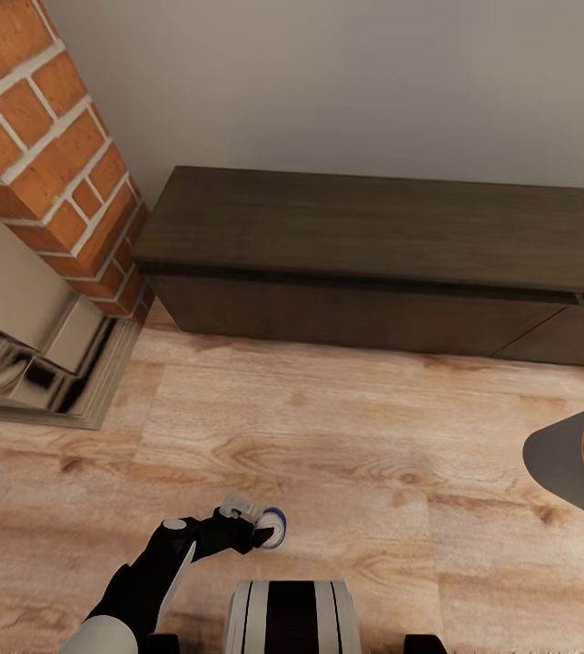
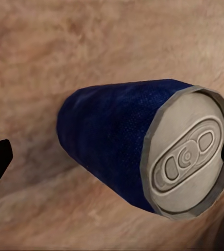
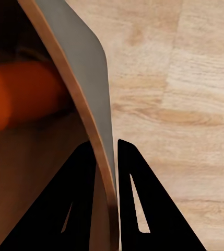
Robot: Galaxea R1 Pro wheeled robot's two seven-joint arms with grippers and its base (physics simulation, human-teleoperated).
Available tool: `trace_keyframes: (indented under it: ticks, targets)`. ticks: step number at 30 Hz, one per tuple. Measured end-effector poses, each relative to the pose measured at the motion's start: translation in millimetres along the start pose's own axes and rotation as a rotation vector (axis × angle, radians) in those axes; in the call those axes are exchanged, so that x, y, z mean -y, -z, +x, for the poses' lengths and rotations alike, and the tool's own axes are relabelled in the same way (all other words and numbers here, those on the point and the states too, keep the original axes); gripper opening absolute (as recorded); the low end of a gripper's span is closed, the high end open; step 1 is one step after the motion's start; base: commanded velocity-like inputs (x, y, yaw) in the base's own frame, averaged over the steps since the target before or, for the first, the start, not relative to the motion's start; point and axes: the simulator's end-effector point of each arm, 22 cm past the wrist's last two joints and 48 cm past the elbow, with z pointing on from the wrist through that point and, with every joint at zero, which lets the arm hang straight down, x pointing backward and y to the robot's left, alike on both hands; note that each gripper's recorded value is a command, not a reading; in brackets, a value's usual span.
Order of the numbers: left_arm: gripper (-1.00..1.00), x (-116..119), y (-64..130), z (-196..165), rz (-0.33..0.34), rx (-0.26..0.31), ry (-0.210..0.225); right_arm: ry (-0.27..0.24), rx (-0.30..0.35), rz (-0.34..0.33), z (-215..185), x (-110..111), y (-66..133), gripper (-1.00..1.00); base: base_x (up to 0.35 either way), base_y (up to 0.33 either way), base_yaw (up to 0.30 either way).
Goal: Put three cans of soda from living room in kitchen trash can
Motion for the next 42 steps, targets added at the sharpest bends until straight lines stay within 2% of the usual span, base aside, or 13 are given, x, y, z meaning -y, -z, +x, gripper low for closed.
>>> trace_keyframes:
  ticks: [3, 19, 20, 42]
  targets:
    - [1.00, -1, -3.9, 7, 0.004, -0.012, 0.008, 0.001, -0.014, -0.002, 2, -1, -6.8, -1.00, 0.000, 0.000, 0.000]
    - [1.00, -1, -4.0, 7, 0.006, -0.011, 0.014, 0.012, -0.030, -0.010, 4, -6, -12.2, -1.00, 0.000, 0.000, 0.000]
    - [-1.00, -1, -4.0, 7, 0.006, -0.011, 0.014, 0.012, -0.030, -0.010, 4, -6, -12.3, -1.00, 0.000, 0.000, 0.000]
    - [-1.00, 0, -3.1, 3, 0.007, 0.003, 0.003, 0.013, -0.026, -0.014, 5, -7, -11.9, -1.00, 0.000, 0.000, 0.000]
